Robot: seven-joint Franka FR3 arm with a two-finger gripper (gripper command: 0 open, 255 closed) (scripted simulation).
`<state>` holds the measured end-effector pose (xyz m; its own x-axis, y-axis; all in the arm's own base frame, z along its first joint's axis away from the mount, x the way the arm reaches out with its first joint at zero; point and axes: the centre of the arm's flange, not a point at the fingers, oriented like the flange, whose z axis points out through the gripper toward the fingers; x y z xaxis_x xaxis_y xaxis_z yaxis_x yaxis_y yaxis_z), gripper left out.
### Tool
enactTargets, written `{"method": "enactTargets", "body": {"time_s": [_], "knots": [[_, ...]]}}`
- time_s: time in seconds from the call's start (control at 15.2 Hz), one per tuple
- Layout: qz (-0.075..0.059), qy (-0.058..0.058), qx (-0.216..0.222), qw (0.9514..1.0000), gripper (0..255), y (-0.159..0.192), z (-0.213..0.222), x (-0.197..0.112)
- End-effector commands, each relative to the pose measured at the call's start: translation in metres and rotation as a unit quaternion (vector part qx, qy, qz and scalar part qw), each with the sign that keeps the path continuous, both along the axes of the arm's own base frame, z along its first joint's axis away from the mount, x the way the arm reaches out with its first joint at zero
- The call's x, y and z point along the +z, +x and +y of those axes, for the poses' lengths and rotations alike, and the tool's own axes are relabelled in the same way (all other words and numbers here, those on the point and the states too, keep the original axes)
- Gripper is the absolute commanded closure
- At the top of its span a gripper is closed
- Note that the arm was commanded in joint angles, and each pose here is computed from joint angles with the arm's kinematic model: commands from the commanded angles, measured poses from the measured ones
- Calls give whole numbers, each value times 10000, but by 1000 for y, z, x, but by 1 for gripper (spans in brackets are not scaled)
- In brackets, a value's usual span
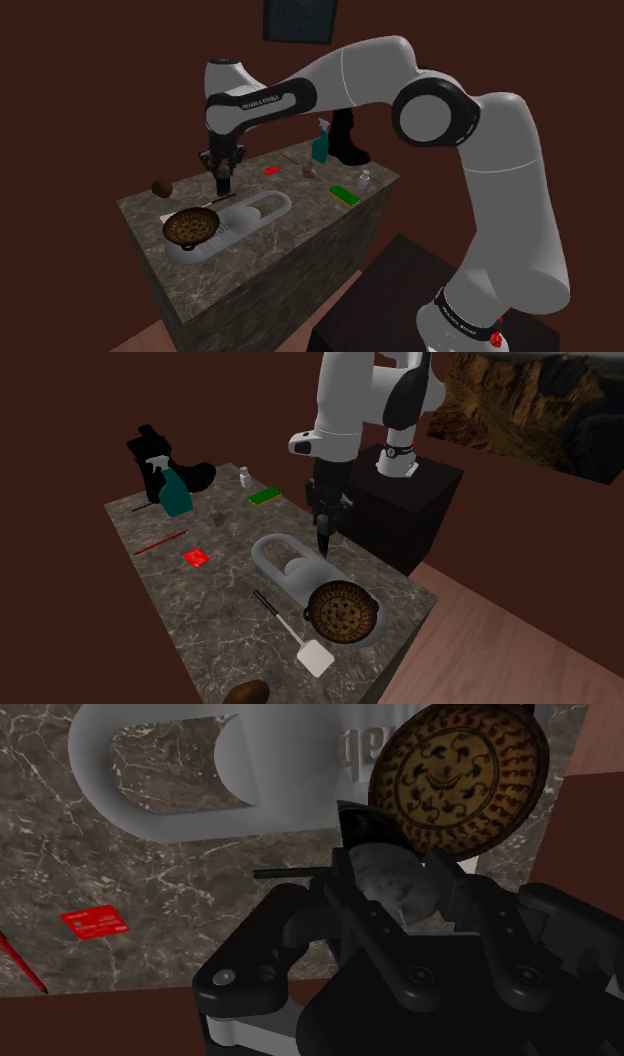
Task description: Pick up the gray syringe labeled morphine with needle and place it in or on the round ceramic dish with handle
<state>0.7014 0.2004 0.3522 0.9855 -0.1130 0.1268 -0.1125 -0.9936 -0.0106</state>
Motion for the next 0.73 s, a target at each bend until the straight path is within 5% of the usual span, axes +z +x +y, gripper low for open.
{"method": "enactTargets", "body": {"time_s": [0.0, 0.4, 0.66], "knots": [[2, 0, -5, 10000, 255, 7, 26, 0], [2, 0, -5, 10000, 255, 32, 104, 6], [2, 0, -5, 10000, 255, 32, 104, -15]]}}
